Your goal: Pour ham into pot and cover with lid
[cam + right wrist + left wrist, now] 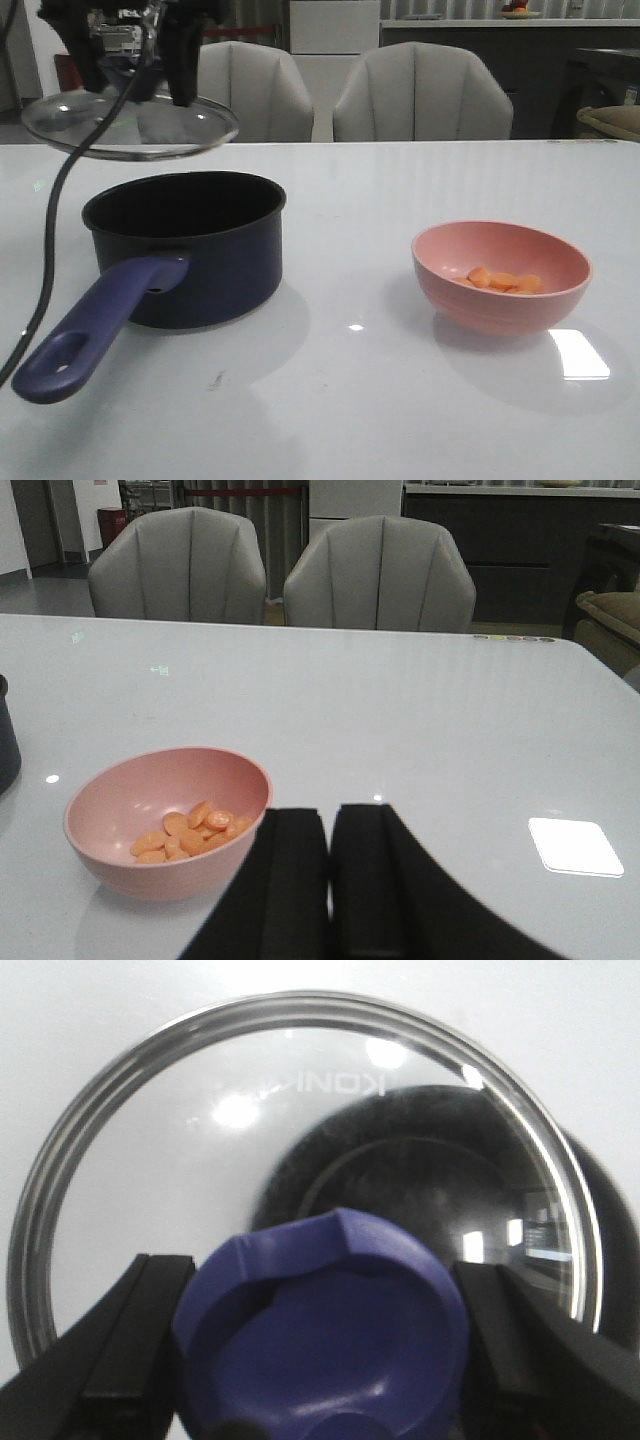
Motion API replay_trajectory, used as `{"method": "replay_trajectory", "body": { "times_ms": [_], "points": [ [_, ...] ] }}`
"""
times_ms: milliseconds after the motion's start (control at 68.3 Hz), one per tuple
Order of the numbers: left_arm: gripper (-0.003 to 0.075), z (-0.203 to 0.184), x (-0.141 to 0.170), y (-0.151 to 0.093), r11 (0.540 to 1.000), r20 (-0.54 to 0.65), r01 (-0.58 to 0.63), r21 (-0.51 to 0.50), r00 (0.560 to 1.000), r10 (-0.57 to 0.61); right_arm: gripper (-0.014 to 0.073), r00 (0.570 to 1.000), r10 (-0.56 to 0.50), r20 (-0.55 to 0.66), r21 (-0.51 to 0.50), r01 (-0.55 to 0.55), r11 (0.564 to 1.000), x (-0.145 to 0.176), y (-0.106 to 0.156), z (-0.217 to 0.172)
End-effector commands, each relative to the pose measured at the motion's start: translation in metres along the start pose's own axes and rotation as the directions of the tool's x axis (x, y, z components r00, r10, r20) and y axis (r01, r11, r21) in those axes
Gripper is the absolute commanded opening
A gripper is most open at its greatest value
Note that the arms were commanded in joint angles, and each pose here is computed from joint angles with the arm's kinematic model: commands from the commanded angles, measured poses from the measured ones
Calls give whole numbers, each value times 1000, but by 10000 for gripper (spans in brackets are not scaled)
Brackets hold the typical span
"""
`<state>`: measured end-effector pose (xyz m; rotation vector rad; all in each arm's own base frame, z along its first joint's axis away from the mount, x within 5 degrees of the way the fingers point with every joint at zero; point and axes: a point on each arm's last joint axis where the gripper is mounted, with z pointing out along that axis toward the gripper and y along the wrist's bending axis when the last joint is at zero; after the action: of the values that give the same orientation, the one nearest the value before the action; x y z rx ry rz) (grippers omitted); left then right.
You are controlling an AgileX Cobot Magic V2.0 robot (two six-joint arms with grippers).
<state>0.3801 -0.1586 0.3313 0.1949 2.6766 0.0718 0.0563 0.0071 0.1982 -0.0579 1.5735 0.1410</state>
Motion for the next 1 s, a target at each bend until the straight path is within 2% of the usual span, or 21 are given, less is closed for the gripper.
{"method": "replay_trajectory", "body": {
  "times_ms": [0, 205, 278, 322, 337, 512, 776, 981],
  "points": [
    [311, -49, -5, 32, 999, 140, -2, -39, 990, 8, 171, 994, -10, 106, -2, 10, 1000, -10, 0, -2],
    [311, -52, 13, 94, 990, 140, 121, -76, 984, -110, 171, 994, -10, 106, -2, 10, 1000, -10, 0, -2],
    [311, -49, 25, 119, 984, 142, 173, -47, 976, -165, 171, 994, -10, 106, -2, 10, 1000, -10, 0, -2],
    [311, -47, 30, 127, 980, 136, 195, -28, 972, -189, 171, 994, -10, 106, -2, 10, 1000, -10, 0, -2],
    [311, -44, 34, 137, 976, 133, 218, -19, 968, -214, 171, 994, -10, 106, -2, 10, 1000, -10, 0, -2],
    [311, -12, 63, 171, 958, 61, 288, -11, 956, -287, 171, 994, -10, 106, -2, 10, 1000, -10, 0, -2],
    [312, 47, 104, 168, 953, 27, 302, 16, 953, -302, 171, 994, -10, 106, -2, 10, 1000, -10, 0, -2],
    [313, 67, 120, 164, 949, 49, 314, 22, 948, -315, 171, 994, -10, 106, -2, 10, 1000, -10, 0, -2]
  ]
}}
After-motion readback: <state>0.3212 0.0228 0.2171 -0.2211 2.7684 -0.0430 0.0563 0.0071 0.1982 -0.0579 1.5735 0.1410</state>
